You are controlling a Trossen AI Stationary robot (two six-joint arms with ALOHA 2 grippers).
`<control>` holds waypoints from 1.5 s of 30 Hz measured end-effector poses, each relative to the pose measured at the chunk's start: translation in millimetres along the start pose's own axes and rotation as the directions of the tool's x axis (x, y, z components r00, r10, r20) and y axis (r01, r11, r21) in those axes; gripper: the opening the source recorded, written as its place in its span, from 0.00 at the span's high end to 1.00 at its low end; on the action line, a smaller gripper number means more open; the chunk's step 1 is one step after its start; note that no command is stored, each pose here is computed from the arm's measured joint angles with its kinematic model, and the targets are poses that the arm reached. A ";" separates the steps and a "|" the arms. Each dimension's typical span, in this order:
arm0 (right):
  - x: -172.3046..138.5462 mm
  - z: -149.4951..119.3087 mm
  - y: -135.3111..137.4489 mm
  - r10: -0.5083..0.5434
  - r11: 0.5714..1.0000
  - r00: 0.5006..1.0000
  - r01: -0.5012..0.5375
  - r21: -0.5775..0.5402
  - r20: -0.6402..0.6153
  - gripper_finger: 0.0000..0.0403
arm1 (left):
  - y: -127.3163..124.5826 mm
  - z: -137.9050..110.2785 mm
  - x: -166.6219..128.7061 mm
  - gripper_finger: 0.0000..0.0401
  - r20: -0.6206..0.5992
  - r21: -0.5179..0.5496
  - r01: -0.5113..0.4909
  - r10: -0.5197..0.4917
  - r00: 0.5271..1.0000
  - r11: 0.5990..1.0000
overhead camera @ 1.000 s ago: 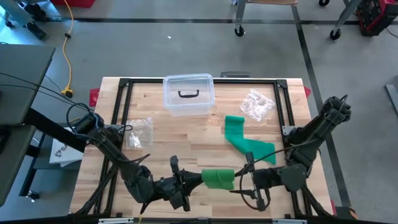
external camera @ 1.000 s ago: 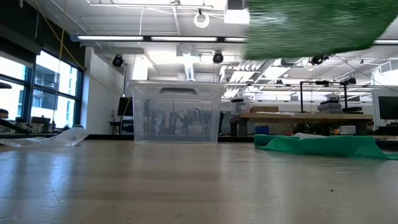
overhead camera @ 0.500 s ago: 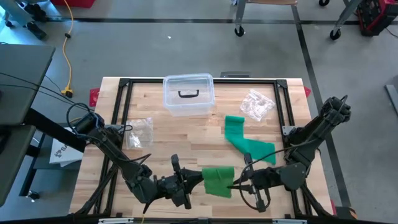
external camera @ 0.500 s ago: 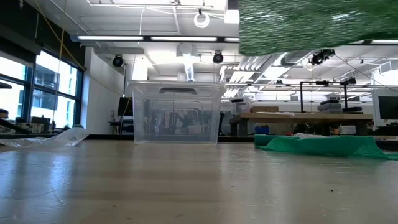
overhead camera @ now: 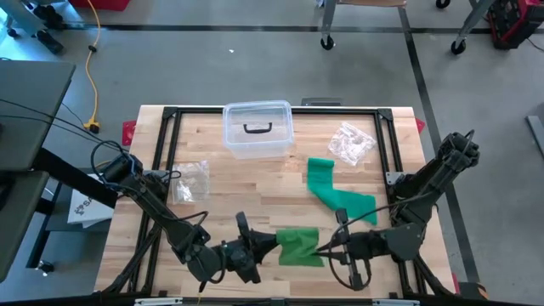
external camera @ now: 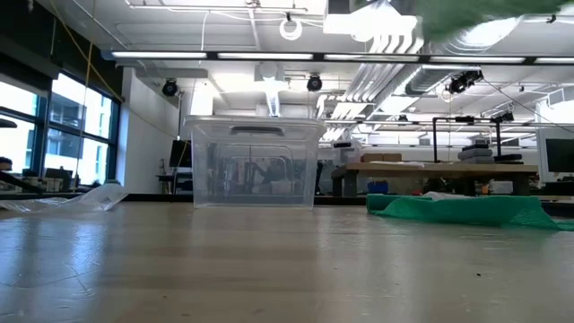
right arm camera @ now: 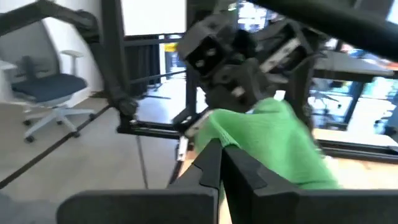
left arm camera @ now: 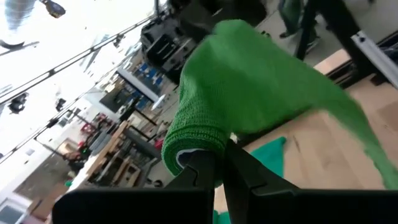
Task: Roll bandage
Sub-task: Roll the green bandage
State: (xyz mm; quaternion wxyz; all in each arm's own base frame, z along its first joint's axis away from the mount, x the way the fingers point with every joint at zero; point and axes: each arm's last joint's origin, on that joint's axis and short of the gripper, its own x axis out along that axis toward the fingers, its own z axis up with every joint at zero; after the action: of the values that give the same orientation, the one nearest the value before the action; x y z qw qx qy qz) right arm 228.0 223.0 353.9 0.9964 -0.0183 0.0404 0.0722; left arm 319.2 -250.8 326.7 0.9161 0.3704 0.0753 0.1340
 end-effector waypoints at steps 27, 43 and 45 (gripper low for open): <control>-1.6 -0.5 14.6 0.267 0.963 0.963 -0.267 -0.023 0.016 1.00 | 4.9 -2.3 6.5 0.99 -0.022 -0.033 -0.040 0.040 0.999 0.999; 1.9 -6.1 8.0 0.058 0.991 0.998 -0.060 -0.121 -0.020 0.92 | 3.9 11.1 -6.2 0.99 0.086 -0.031 -0.011 0.014 0.996 0.999; 2.0 -2.6 7.8 0.058 0.988 0.998 -0.056 -0.142 0.010 0.85 | 3.4 11.4 -6.7 0.99 0.090 -0.034 -0.006 0.009 0.996 0.999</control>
State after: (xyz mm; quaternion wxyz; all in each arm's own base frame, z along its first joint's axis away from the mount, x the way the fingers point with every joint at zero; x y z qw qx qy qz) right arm 228.6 230.9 350.8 0.9904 -0.0874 0.0289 0.1035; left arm 314.9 -258.0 337.5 0.9241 0.3610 0.0301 0.1218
